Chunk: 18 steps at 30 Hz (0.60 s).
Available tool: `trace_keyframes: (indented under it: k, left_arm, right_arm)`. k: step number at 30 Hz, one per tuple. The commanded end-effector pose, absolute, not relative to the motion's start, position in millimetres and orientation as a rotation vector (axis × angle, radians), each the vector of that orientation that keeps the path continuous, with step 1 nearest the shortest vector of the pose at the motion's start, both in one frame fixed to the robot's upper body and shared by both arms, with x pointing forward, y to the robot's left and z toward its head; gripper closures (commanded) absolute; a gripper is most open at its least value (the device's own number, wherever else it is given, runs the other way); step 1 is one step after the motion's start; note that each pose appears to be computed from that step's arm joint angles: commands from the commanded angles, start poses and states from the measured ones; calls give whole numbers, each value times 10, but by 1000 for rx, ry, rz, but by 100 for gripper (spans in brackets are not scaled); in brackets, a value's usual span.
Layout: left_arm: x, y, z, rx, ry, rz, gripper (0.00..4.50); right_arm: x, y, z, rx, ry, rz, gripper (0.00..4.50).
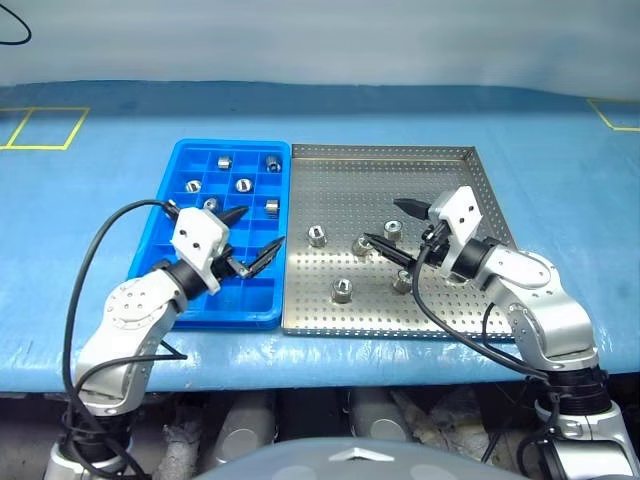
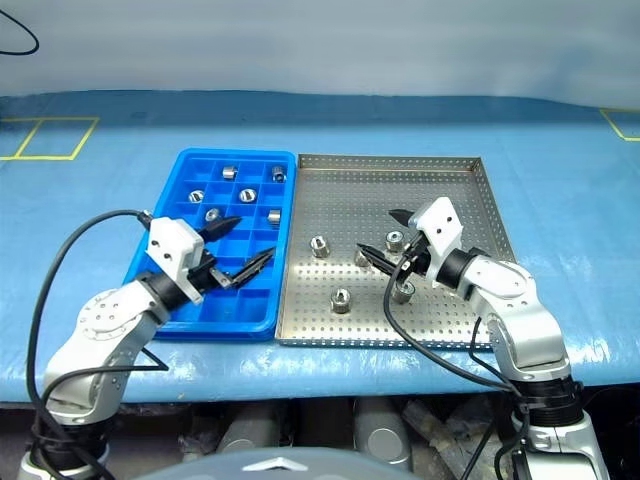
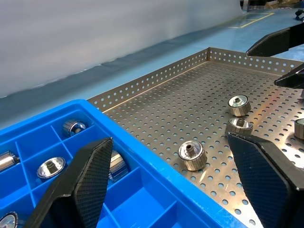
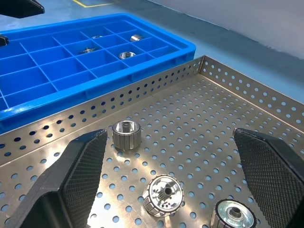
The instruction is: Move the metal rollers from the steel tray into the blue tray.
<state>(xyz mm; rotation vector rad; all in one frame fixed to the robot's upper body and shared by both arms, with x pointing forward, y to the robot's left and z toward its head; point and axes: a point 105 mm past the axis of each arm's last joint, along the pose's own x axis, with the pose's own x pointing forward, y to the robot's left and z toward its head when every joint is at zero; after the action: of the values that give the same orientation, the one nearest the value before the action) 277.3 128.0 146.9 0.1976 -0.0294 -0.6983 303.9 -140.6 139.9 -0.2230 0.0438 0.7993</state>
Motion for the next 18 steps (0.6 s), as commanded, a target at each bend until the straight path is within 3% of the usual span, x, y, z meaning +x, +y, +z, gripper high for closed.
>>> trace_keyframes:
  k: [1, 18]
  left_arm:
    - [2772, 1249, 1545, 206, -59, -708, 31]
    - [2753, 1110, 1544, 205, -55, -777, 31]
  right_arm:
    - [3036, -1377, 1497, -238, -3, 808, 2]
    - [3051, -1375, 1500, -252, -16, 802, 2]
